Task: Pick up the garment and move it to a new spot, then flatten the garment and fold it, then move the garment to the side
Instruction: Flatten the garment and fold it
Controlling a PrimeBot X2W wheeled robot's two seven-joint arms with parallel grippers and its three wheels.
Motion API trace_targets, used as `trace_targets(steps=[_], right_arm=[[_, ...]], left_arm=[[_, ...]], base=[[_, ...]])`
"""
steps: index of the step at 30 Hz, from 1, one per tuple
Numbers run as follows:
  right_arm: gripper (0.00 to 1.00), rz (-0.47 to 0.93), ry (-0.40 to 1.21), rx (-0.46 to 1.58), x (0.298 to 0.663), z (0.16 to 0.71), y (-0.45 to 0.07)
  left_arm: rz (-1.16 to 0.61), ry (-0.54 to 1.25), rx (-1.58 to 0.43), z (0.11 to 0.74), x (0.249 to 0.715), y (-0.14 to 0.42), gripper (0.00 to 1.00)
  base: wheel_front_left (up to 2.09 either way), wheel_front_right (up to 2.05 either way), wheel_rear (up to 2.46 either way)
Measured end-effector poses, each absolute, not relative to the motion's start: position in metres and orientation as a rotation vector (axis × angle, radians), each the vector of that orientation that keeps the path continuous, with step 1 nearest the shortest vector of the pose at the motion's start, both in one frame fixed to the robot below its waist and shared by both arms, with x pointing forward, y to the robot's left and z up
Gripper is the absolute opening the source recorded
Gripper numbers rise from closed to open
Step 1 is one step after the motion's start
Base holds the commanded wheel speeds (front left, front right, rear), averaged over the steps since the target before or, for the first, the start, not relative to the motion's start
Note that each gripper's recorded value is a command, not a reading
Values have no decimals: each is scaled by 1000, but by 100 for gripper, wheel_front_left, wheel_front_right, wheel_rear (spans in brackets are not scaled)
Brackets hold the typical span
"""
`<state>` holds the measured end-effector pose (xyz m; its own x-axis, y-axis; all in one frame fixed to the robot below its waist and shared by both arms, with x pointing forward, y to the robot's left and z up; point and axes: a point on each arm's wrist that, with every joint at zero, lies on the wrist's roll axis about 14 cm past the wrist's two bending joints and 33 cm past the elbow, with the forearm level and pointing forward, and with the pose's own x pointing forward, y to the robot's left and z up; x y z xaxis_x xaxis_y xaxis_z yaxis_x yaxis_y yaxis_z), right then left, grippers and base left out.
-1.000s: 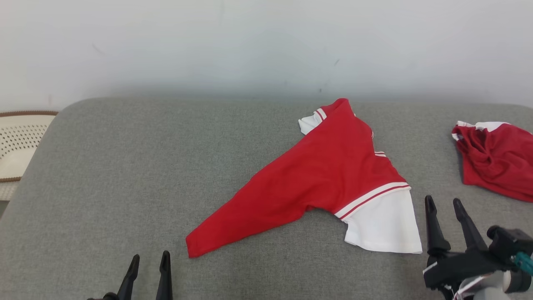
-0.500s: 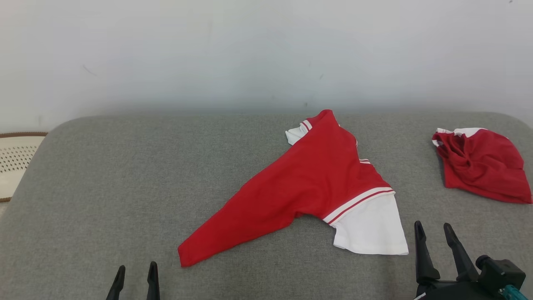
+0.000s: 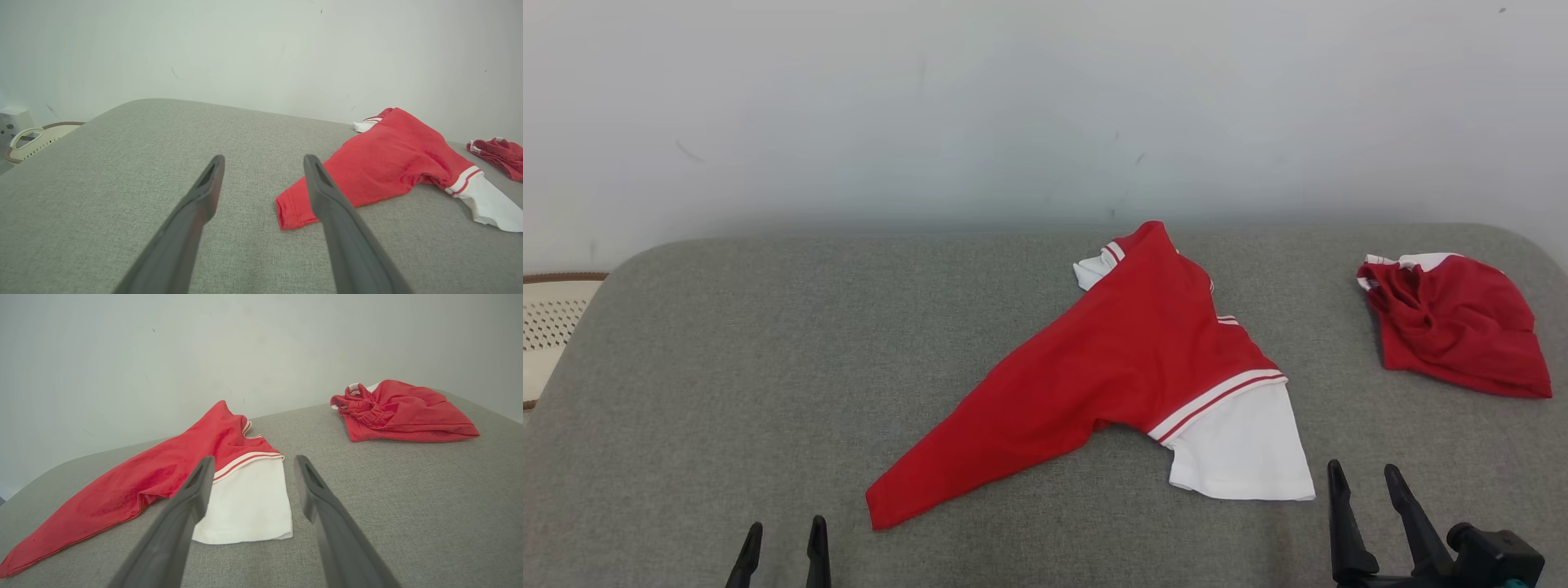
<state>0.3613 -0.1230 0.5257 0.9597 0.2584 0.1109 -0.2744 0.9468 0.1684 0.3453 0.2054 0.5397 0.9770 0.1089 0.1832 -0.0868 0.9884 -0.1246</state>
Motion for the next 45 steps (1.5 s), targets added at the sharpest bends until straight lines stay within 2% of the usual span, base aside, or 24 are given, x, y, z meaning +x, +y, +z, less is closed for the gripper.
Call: trace_targets(steps=[45], right_arm=[[100, 262, -66, 181, 362, 519, -124]], left_arm=[[108, -184, -99, 538, 346, 206, 100]], base=[[0, 0, 0]])
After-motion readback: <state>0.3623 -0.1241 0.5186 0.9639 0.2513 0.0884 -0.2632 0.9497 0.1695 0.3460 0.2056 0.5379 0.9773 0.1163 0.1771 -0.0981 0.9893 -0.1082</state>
